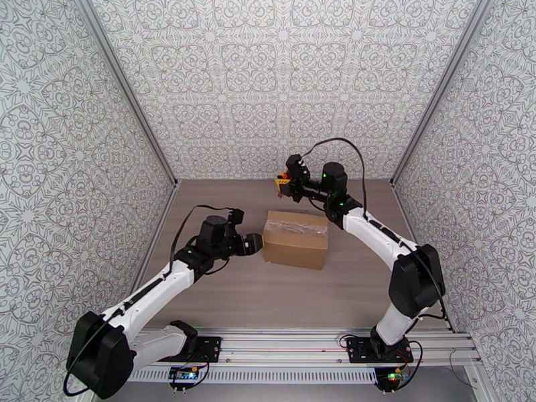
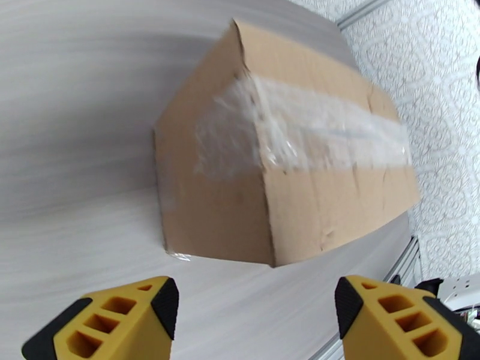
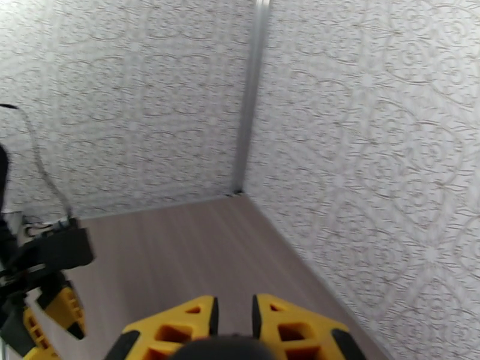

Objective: Unpack the express box

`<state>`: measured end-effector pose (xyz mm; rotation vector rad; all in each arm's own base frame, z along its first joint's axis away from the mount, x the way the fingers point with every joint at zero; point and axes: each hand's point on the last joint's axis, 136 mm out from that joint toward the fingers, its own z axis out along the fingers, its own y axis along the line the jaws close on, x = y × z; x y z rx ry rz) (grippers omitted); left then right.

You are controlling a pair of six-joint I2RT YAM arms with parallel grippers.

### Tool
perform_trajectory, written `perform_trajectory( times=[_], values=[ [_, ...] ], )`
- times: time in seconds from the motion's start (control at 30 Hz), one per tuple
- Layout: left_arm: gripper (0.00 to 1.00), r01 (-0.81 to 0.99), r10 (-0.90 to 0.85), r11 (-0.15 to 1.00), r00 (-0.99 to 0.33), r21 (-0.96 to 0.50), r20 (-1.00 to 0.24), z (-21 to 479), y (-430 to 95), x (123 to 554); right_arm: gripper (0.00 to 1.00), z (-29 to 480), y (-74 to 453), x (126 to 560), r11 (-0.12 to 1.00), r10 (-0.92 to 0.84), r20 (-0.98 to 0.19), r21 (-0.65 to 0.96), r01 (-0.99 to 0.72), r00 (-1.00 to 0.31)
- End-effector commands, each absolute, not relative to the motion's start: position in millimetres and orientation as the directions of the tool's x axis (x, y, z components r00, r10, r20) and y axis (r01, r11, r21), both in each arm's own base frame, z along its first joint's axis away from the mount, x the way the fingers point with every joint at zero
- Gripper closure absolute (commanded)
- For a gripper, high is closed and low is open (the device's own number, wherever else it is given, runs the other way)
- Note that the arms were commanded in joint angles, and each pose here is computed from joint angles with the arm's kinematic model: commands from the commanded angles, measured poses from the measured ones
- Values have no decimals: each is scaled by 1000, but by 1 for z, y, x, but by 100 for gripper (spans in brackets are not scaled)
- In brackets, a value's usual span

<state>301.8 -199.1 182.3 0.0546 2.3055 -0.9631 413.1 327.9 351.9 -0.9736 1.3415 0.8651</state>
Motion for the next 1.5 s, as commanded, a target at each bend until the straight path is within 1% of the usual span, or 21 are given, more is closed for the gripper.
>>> perform_trajectory(
  times=[0.0, 0.1, 0.17, 0.4, 0.7, 1.17, 1.33, 1.47],
  values=[
    [25, 293, -200, 657, -821, -695, -535, 192, -201, 303, 100, 366, 336, 391, 232, 54, -998, -18, -972, 32],
    [25, 323, -177, 610, -835, -724, -522, 196, -206, 306, 100, 359, 341, 385, 196, 66, -998, 25, -980, -13],
    [25, 335, -151, 592, -847, -733, -510, 196, -212, 308, 100, 353, 343, 381, 194, 57, -998, 29, -981, -19],
    [26, 378, -111, 521, -859, -765, -500, 200, -226, 321, 100, 325, 351, 378, 227, 22, -999, 43, -973, -39],
    [28, 371, -82, 469, -885, -801, -458, 188, -228, 327, 100, 316, 360, 376, 232, 22, -998, 57, -971, -53],
    [29, 337, -71, 469, -907, -816, -415, 162, -227, 334, 100, 292, 365, 377, 256, -17, -997, 63, -965, -70],
    [30, 325, -72, 475, -912, -818, -405, 157, -227, 335, 100, 287, 368, 374, 237, -20, -996, 76, -969, -82],
    [31, 318, -75, 478, -914, -819, -398, 153, -227, 336, 100, 278, 367, 373, 248, -33, -995, 83, -965, -94]
  ],
)
